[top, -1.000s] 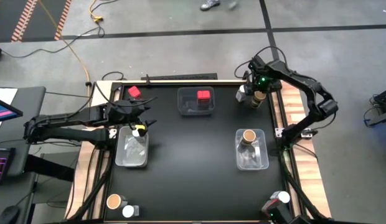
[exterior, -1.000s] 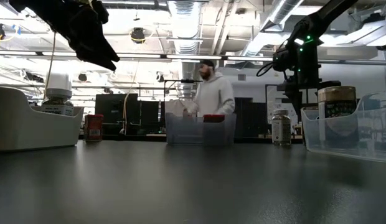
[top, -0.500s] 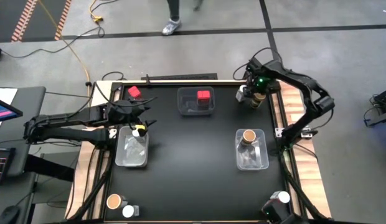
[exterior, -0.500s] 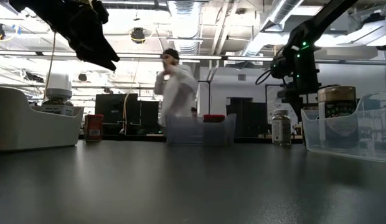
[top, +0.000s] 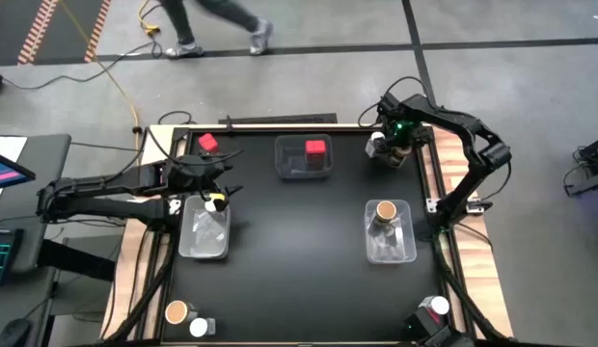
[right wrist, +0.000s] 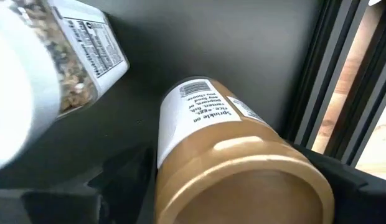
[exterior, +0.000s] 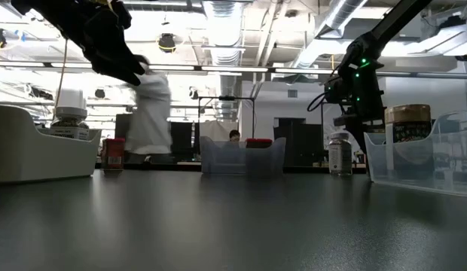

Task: Sort spices by type
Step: Put the top gold seasoning bottle into the transparent bin

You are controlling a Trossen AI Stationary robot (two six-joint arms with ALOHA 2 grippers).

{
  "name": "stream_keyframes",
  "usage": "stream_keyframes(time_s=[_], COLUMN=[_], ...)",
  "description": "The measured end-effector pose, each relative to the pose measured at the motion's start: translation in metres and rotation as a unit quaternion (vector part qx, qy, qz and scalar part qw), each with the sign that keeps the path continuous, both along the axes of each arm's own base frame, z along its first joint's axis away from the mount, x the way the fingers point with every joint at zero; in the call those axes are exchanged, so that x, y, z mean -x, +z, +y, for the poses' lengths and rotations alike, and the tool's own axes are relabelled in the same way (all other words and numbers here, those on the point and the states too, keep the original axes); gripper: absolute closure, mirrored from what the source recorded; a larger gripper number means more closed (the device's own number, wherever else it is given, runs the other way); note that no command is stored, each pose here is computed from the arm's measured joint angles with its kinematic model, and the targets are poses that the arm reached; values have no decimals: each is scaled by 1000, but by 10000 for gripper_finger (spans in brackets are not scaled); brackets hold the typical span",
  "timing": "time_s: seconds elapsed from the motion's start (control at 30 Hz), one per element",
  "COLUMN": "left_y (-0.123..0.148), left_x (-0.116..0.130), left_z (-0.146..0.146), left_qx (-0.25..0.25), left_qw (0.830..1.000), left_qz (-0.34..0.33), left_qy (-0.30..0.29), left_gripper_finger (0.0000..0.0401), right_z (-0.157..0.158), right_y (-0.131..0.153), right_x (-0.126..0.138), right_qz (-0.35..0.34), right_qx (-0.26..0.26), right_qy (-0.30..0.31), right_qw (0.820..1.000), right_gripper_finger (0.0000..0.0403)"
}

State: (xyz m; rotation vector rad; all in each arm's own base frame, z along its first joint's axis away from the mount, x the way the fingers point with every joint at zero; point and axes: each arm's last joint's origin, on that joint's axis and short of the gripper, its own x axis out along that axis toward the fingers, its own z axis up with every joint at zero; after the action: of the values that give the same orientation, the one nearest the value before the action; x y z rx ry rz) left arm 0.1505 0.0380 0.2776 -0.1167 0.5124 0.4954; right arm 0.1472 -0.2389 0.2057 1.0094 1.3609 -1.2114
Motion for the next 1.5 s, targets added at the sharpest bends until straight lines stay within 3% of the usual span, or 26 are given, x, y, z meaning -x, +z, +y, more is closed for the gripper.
stream_keyframes(time_s=[0.23, 0.63, 0.83, 1.1, 1.33, 1.5], left_y=[0, 0, -1, 0, 0, 0], left_x=[0, 0, 0, 0, 0, 0], left_z=[0, 0, 0, 0, 0, 0], left_qx=[0, 1, -1, 1, 0, 17], left_qw=[1000, 1000, 1000, 1000, 1000, 1000], left_qz=[0, 1, 4, 3, 3, -6], left_qy=[0, 0, -3, -2, -3, 8], left_gripper_finger=[68, 68, 68, 68, 68, 68], right_z=[0, 9, 28, 79, 133, 167], right_y=[1, 9, 41, 100, 152, 173], right_x=[2, 3, 10, 18, 20, 20], right_qz=[-3, 2, -26, -55, -144, -195], right_qx=[-3, -11, 32, 64, 126, 133], right_qy=[-2, 11, 11, 14, 20, 53], right_qw=[1000, 1000, 999, 996, 981, 970], right_gripper_finger=[84, 88, 89, 89, 89, 89])
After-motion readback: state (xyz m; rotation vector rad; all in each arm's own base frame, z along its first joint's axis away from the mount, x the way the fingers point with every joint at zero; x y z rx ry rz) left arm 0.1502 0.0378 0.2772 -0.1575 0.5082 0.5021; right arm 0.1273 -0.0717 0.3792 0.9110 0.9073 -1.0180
